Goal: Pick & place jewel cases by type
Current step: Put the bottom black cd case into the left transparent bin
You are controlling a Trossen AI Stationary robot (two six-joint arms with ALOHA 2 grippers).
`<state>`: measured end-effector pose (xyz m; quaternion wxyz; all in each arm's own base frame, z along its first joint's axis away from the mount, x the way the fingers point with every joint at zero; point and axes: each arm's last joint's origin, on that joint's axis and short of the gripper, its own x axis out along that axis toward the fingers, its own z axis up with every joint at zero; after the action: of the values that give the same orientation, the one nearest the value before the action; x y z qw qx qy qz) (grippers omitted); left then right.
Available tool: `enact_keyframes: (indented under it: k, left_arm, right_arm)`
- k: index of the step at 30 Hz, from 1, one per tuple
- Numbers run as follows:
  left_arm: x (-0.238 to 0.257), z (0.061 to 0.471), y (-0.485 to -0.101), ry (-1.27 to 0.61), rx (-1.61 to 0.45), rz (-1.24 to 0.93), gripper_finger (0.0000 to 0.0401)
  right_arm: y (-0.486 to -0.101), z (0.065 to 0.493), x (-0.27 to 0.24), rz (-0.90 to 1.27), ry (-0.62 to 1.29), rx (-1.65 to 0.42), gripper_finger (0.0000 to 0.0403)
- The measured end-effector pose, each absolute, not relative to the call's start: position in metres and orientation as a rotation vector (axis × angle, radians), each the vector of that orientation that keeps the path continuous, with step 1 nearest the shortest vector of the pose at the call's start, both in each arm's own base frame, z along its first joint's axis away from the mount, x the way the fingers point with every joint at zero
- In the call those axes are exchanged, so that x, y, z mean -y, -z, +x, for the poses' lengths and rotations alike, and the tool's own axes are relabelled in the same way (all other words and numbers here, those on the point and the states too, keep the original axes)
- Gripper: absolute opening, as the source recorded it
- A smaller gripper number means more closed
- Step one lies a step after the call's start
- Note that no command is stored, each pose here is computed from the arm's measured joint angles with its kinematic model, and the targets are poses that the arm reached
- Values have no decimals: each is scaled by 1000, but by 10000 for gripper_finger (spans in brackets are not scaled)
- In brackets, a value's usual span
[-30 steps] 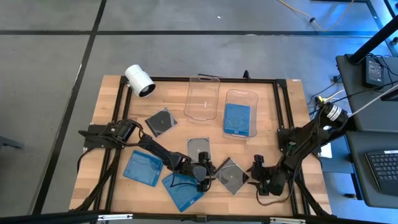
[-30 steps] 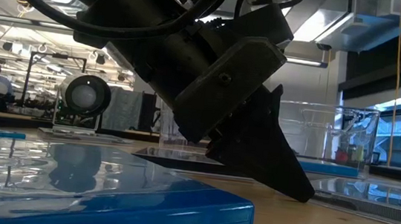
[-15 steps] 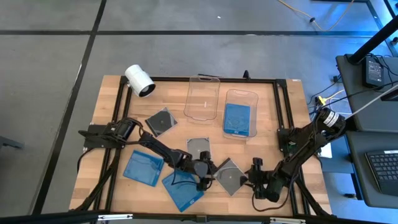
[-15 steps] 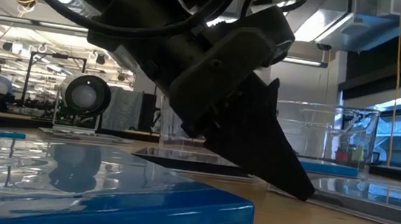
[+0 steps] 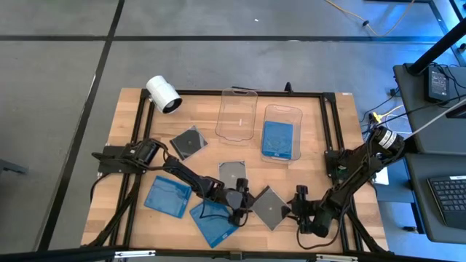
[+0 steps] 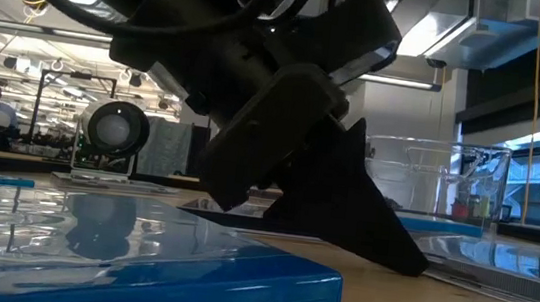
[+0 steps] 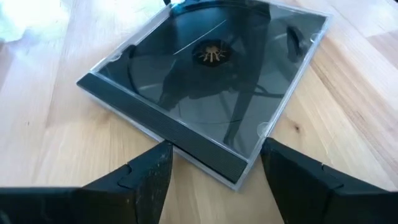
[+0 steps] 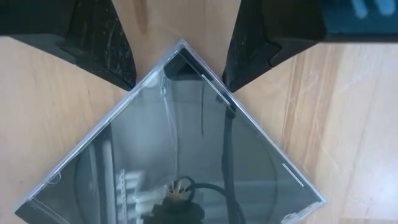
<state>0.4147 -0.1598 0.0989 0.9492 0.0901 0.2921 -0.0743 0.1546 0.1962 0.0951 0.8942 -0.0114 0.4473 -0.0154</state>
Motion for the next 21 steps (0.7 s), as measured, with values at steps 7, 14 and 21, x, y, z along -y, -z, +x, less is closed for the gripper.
enact_keyframes:
  k: [7, 14, 21]
  left_arm:
    - [161, 415, -100, 157, -582, 202, 240]
    - [161, 415, -101, 140, -576, 208, 239]
    - [162, 415, -102, 117, -566, 158, 239]
  right_arm:
    - [-95, 155, -196, -13, 41, -921, 247]
    - [-95, 155, -196, -14, 43, -919, 247]
    - [-95, 155, -196, -13, 43, -920, 247]
